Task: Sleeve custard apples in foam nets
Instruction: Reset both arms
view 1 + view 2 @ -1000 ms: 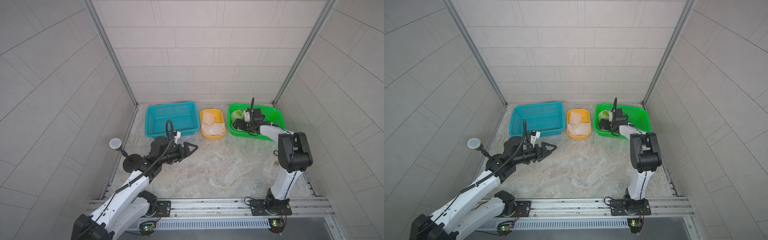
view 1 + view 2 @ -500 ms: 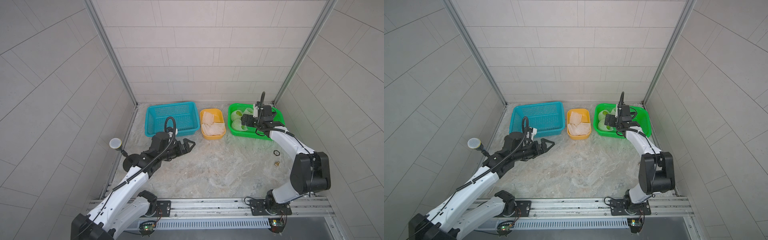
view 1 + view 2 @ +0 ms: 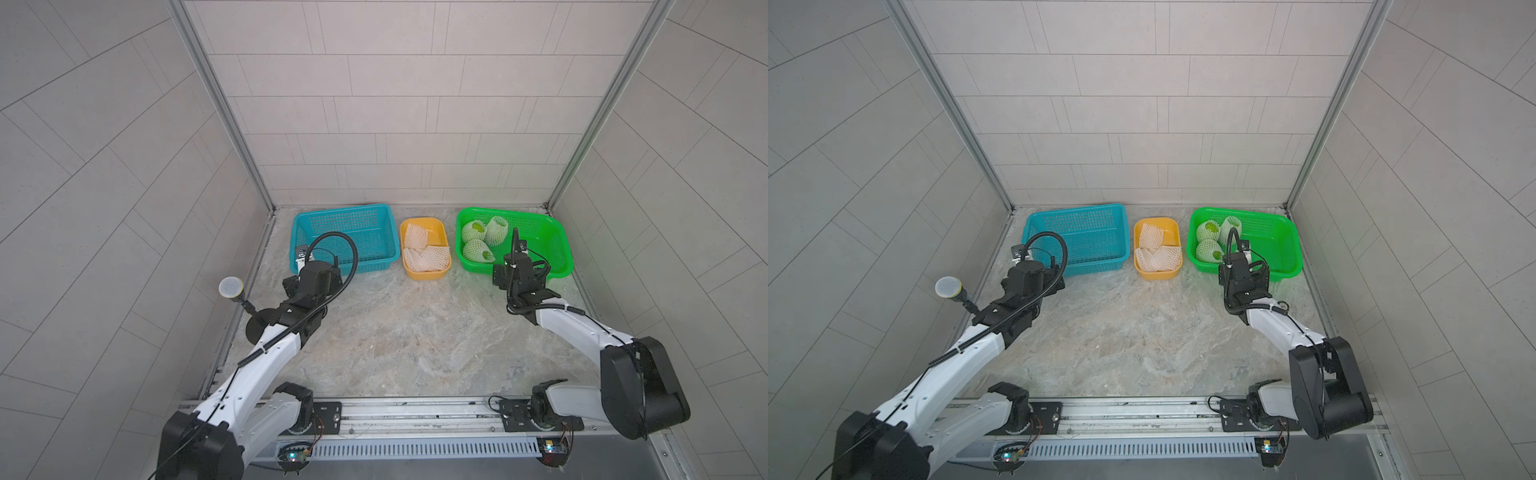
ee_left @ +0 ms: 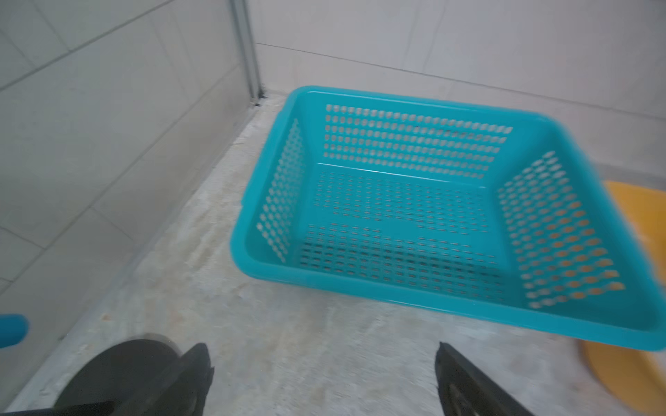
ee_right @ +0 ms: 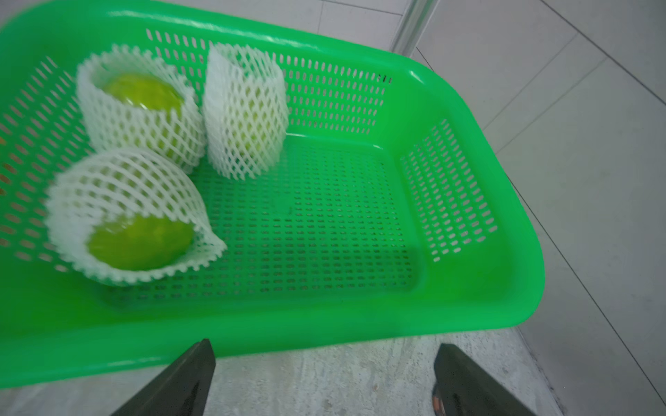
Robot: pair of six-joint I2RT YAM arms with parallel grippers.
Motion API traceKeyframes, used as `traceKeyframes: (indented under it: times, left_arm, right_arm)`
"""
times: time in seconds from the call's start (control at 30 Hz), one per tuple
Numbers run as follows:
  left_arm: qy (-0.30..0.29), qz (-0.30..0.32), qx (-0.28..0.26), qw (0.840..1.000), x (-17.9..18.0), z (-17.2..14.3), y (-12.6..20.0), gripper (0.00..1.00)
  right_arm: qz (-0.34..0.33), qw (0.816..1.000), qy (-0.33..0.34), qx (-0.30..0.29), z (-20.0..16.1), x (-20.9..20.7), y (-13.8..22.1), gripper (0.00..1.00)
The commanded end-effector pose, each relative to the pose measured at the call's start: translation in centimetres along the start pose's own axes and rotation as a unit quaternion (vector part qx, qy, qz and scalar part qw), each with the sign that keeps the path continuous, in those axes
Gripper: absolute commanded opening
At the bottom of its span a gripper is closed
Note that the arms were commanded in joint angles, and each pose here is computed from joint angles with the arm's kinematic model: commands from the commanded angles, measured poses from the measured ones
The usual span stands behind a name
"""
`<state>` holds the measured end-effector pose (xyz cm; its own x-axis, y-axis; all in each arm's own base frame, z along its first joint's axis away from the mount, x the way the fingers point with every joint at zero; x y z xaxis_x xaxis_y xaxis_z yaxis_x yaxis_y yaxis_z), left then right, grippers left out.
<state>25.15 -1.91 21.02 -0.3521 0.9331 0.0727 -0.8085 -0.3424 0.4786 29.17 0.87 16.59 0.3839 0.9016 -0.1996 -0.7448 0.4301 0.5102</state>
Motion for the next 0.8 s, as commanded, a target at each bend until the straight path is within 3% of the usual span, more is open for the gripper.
traceKeyframes:
  times: [0.0, 0.07, 0.13, 0.2, 0.4, 0.47, 0.53, 0.6, 0.77]
  left_arm:
    - [0.002, 0.085, -0.06, 0.995, 1.5, 1.2, -3.1, 1.0]
    - [-0.008, 0.103, -0.037, 0.994, 1.5, 0.1, -5.5, 1.0]
    - [-0.004, 0.108, -0.052, 0.993, 1.2, -0.8, -6.8, 1.0]
    - [-0.04, 0.093, -0.058, 0.993, 0.7, -1.3, -7.8, 1.0]
    - [-0.022, 0.066, -0.116, 0.991, 1.0, -4.2, -8.7, 1.0]
    - [-0.039, 0.031, -0.097, 0.994, 0.5, -5.1, -8.8, 1.0]
    - [-0.026, 0.045, -0.113, 0.992, 0.6, -5.2, -9.3, 1.0]
    - [-0.045, 0.05, -0.091, 0.994, 0.2, -4.9, -9.9, 1.0]
    - [-0.046, 0.048, -0.105, 0.992, 0.1, -5.0, -9.8, 1.0]
  right_arm:
    - [-0.051, 0.997, 0.0, -0.065, -0.8, -0.5, -0.9, 1.0]
    - [-0.052, 0.994, -0.006, -0.094, -1.3, -0.4, -1.3, 1.0]
    - [-0.041, 0.994, -0.011, -0.096, -1.1, -0.3, -1.2, 1.0]
    - [-0.024, 0.992, -0.003, -0.124, -1.4, -0.2, -1.3, 1.0]
    - [0.038, 0.985, -0.035, -0.166, -4.5, -1.1, -2.3, 1.0]
    - [0.047, 0.975, -0.043, -0.211, -4.2, -1.0, -2.2, 1.0]
    - [0.054, 0.983, -0.029, -0.173, -3.6, -0.7, -2.3, 1.0]
    - [0.036, 0.991, -0.007, -0.13, -3.2, -0.2, -3.5, 1.0]
    - [0.036, 0.986, -0.006, -0.164, -3.5, 0.2, -2.9, 1.0]
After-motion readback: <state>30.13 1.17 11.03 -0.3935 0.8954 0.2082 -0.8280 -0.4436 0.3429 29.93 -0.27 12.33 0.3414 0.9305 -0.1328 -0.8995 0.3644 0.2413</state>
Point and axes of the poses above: each gripper's point midway between its finger pads, its own y axis back along the fingers, its own x axis along the line the jaws close on, z = x × y, the point moved 9 cm from there along y, back along the fingers, and after that the axes turned 3 degrees about -y, right-handed, at the moved point
